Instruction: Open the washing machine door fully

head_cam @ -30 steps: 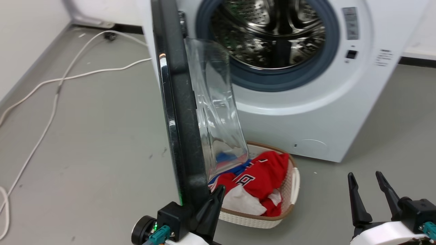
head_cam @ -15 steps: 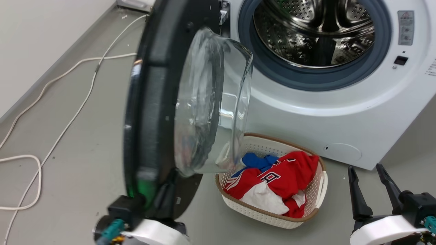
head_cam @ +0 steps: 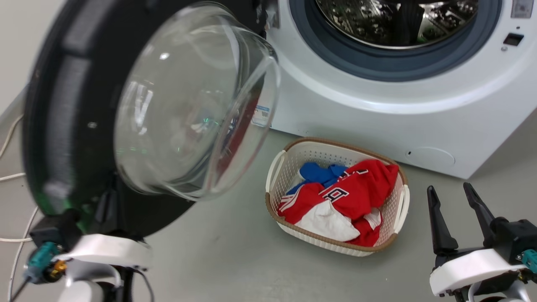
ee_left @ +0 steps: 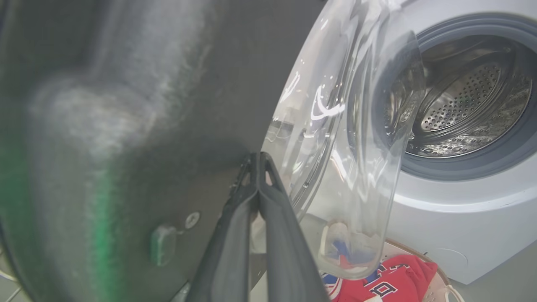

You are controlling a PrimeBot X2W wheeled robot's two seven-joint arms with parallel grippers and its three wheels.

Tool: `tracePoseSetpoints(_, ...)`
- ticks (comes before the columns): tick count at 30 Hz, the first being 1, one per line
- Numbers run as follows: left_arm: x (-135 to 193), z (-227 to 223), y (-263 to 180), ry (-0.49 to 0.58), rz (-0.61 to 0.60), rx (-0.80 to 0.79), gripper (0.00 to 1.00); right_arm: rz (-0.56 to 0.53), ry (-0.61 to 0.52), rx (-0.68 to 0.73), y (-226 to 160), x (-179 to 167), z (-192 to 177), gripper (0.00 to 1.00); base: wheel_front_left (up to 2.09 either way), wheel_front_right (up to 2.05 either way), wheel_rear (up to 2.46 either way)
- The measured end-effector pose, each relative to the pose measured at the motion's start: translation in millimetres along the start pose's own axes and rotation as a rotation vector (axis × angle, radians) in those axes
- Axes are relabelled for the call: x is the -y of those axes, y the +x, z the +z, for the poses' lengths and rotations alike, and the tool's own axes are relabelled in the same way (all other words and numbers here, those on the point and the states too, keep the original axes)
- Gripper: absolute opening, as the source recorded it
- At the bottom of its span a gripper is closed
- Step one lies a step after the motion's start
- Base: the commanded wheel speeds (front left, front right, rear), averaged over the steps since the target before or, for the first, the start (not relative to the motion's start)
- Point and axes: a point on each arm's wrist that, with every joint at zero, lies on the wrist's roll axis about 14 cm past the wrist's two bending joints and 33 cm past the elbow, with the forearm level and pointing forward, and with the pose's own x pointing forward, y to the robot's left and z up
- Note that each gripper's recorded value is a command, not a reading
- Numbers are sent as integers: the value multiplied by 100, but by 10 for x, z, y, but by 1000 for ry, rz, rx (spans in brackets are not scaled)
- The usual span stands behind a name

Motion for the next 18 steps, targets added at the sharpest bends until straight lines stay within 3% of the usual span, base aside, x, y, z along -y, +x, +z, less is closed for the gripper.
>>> tracePoseSetpoints(11, -508, -79, 332, 66, 106, -26, 0, -34, 12, -29, 62, 141, -123, 100, 0, 0, 0)
tracePoseSetpoints(18, -778, -97, 449, 55, 160, -34, 0, -43, 17, -41, 61, 174, -167, 100, 0, 0, 0)
